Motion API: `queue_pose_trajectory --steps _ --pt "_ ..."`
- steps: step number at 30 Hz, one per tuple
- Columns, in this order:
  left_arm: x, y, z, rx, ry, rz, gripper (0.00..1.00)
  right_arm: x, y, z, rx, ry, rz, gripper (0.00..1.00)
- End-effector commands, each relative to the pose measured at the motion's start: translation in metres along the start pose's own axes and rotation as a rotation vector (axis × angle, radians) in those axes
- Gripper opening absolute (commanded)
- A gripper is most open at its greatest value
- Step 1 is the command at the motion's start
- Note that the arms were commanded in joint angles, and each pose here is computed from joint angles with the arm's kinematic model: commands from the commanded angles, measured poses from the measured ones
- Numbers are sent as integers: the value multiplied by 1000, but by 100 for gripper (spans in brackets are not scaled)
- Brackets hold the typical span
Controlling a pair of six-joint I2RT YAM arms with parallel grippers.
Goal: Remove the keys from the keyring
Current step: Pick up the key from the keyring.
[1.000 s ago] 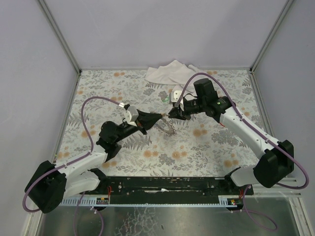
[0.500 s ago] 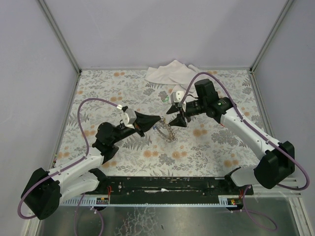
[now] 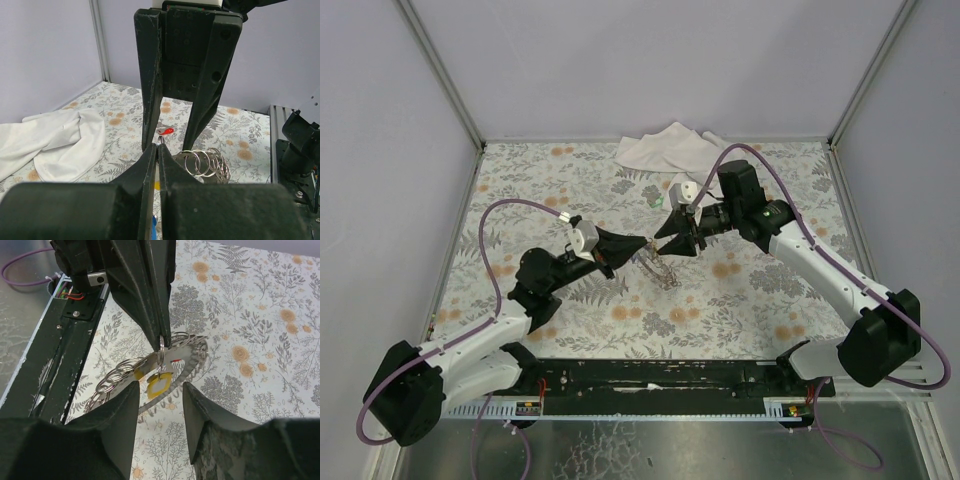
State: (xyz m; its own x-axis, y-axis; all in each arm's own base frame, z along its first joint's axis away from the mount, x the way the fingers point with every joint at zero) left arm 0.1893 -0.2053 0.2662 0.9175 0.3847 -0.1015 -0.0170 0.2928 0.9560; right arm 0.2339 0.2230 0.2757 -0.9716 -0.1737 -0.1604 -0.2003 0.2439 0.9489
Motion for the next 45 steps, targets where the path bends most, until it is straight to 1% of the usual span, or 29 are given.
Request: queue_pose_trajectory --steps 1,10,13,16,22,25,34,38,40,42,45 --pt "-2 13 4 -58 -14 20 0 -3 16 -2 -27 -39 -41 45" --pt "-2 11 5 -49 -30 11 0 -4 18 -2 -32 -44 -39 36" --pt "-2 12 5 -50 -31 9 0 -3 18 -1 -35 -39 -39 35" --pt "-3 12 6 -52 -37 8 0 -2 19 1 -42 -25 -39 36" --pt "-5 16 6 -71 -47 5 0 -2 12 6 -34 -23 -30 44" --pt "-6 18 7 -81 -53 4 0 -1 11 8 -40 -18 -19 45" --pt "-8 19 6 -101 -63 -4 0 0 10 14 -70 6 12 43" --pt "-8 18 5 -107 -66 -12 0 -1 7 16 -67 -2 19 48" --pt "-9 19 4 -114 -68 -14 0 0 6 17 -68 -4 22 49" --pt "-9 19 4 -117 -70 -17 0 0 6 18 -72 -3 24 48" --pt "-10 19 4 -124 -74 -18 0 0 7 19 -75 -1 24 44"
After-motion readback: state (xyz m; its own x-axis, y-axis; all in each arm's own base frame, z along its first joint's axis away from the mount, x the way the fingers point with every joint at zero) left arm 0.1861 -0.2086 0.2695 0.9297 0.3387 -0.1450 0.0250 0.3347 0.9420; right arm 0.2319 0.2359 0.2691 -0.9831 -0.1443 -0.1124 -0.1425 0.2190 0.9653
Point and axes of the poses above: each gripper's point midway between its finger pads, its own z axis out along the fingers, its own x axis along the line the jaws close on, y = z × x, the point moved 8 cm from there along -z, back along the fingers, and after that the axes turned 6 degrees about -z, right-handed, at the moved point
